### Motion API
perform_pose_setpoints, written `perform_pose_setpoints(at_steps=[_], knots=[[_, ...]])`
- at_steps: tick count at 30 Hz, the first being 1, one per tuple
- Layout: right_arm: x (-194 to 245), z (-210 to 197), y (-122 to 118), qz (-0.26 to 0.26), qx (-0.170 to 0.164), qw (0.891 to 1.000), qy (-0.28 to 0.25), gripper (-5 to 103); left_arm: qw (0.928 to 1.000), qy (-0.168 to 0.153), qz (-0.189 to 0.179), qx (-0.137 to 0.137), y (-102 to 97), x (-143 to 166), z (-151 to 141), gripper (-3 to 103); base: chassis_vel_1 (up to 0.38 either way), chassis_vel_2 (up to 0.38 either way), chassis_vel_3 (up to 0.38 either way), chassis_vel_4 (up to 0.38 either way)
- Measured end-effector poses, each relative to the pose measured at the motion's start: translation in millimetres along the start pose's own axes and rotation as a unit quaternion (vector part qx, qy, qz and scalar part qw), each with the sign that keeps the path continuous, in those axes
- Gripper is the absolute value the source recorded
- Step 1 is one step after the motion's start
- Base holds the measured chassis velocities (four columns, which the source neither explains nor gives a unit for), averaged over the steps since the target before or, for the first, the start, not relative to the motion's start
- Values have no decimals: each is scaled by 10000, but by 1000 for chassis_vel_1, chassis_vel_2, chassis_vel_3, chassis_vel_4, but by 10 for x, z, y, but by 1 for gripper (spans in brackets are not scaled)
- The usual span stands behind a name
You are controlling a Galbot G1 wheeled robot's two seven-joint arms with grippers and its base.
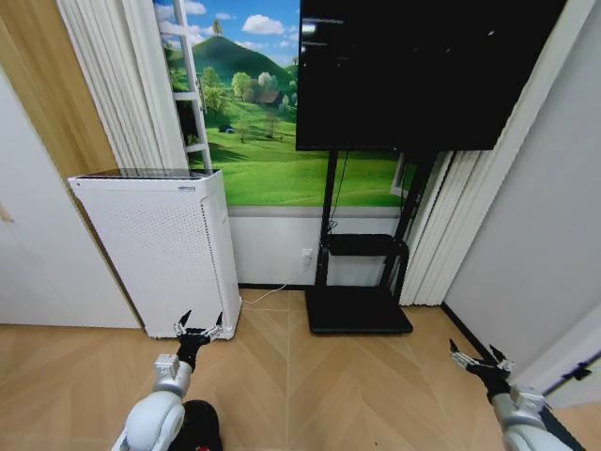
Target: Pick up the trash bin and place the garbage on the floor into it.
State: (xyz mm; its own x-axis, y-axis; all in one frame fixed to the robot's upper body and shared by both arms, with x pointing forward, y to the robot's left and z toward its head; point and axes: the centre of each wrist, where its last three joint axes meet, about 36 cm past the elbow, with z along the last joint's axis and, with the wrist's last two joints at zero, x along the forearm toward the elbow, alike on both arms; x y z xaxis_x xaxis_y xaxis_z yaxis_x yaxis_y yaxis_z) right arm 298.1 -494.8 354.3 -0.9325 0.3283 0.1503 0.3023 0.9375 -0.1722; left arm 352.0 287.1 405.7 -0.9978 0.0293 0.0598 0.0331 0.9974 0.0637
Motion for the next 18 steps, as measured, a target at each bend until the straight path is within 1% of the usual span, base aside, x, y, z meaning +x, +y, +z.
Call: perform_pose_setpoints(at_steps=[4, 10, 14, 18], knots=[[0, 0, 0, 1, 0, 10000, 0, 100, 10000, 0, 0, 0, 0, 0, 0, 100, 45, -277, -77, 284], [0, 0, 0, 0, 0, 10000, -1, 100, 10000, 0, 0, 0, 0, 0, 0, 100, 160, -306, -154, 320], [0, 0, 0, 1, 0, 10000, 0, 100, 10000, 1, 0, 1, -1, 0, 0, 100, 254, -313, -260, 327], [1, 1, 1, -2, -1, 10000, 1, 100, 10000, 1, -2, -1, 0, 0, 0, 100, 354, -342, -344, 333]])
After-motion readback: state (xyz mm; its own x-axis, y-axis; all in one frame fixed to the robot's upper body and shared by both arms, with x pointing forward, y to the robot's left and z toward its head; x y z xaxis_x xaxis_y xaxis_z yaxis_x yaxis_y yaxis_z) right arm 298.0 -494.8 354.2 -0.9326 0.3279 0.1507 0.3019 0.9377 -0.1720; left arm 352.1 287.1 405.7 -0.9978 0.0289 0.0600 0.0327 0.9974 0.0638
